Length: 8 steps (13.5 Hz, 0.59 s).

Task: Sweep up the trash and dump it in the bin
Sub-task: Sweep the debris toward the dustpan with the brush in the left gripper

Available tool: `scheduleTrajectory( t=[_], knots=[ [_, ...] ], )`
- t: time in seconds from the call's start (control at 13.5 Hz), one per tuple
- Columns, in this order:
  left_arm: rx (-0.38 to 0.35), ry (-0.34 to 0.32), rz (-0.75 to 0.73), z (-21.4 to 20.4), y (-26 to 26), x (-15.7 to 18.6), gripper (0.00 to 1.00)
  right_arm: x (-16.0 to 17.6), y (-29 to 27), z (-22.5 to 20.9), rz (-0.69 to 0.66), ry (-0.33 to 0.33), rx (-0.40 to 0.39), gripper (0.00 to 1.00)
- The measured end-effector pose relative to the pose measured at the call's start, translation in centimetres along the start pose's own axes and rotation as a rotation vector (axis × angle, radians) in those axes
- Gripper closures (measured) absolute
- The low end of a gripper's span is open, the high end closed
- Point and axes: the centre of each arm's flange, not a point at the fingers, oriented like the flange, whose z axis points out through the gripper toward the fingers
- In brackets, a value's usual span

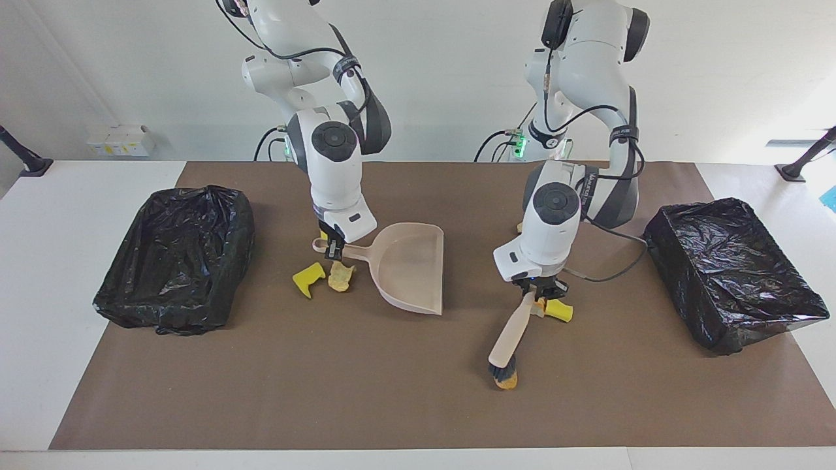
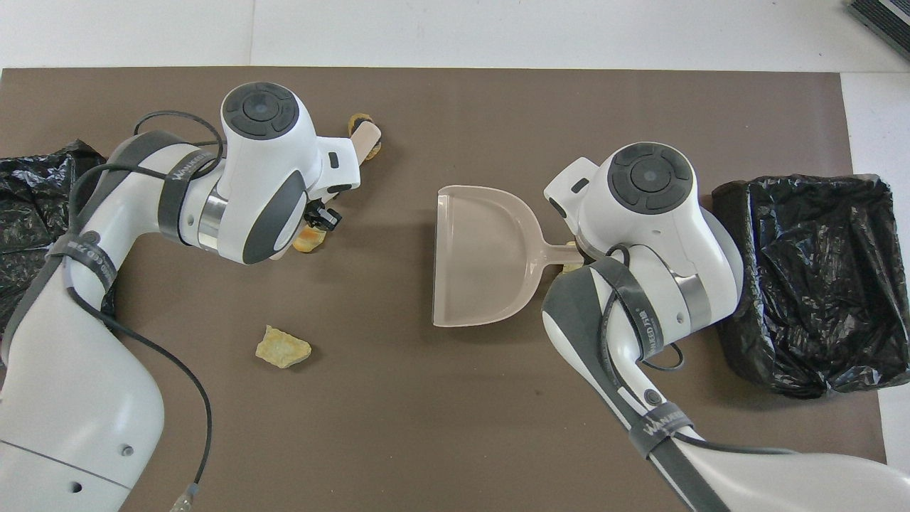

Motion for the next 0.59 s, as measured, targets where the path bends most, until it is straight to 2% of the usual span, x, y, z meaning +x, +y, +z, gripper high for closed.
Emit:
scheduleTrajectory(
  t=[0.3,0.44,0.59],
  knots=[
    [-0.044,-0.139,0.032,-0.9,-2.2,-4.4,0.74,1.0,-0.3,-0.1,-0.032,0.005,-0.012,0.68],
    [-0.053,-0.152,0.041,-1.7,-3.4,-5.6,0.74,2.1,-0.9,-0.2,-0.05,0.004,-0.012,0.68],
    [-0.047,-0.125,0.038,-3.2,-4.5,-6.3,0.74,2.6,-1.3,0.1,-0.057,0.0,-0.006,0.68]
  ],
)
